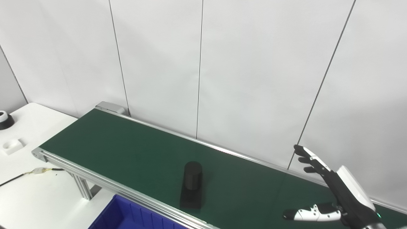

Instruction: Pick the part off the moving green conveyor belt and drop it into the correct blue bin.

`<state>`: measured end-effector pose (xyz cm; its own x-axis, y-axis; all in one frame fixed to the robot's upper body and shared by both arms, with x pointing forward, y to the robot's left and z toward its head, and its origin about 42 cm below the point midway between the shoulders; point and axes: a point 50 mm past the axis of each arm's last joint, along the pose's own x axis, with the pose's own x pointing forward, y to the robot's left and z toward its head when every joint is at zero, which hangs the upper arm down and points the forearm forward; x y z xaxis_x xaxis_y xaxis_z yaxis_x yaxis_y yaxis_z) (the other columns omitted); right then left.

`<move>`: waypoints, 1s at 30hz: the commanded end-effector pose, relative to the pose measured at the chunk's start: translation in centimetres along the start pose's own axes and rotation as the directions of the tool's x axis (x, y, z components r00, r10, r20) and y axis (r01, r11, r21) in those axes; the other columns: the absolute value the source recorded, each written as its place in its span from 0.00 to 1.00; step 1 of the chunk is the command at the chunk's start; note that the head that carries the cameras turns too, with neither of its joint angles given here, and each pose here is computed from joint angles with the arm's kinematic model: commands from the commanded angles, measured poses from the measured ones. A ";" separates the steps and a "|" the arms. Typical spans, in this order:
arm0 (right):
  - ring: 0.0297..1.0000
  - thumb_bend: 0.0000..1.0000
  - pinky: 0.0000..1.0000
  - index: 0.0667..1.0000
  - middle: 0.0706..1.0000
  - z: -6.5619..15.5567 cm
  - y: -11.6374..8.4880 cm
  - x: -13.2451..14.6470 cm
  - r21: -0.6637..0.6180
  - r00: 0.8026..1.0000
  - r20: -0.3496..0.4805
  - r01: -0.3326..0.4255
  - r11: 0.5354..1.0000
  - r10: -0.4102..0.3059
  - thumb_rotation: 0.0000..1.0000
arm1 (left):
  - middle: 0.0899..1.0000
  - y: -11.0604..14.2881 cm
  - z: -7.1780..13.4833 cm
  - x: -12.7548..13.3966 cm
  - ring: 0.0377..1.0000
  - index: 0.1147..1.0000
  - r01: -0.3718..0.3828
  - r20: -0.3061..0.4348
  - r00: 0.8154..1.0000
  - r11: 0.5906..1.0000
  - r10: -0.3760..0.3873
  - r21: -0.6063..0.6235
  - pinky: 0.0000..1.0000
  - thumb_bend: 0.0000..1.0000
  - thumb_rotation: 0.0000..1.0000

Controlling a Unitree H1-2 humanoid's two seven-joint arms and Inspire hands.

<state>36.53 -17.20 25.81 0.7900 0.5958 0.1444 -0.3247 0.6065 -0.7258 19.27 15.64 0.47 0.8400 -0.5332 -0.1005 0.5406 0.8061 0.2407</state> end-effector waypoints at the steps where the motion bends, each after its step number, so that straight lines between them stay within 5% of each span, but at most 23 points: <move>1: 0.88 0.92 0.79 0.95 0.93 1.3 -1.3 1.2 -0.039 0.999 0.042 0.017 0.999 -0.015 0.37 | 0.77 0.1 1.0 0.9 0.76 0.75 -0.010 0.061 0.998 1.000 0.009 0.006 0.73 0.94 0.20; 30: 0.86 0.91 0.75 0.96 0.92 2.1 1.8 6.3 -0.091 0.996 -0.036 -0.088 0.992 0.085 0.38 | 0.76 0.1 0.7 2.1 0.76 0.76 -0.008 0.071 0.997 1.000 0.008 0.003 0.73 0.95 0.24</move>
<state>39.18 -12.13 24.55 0.7830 0.6221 -0.0032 -0.3925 0.4900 -0.7783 20.37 15.20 0.13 0.8412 -0.5336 -0.0873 0.5374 0.8075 0.2431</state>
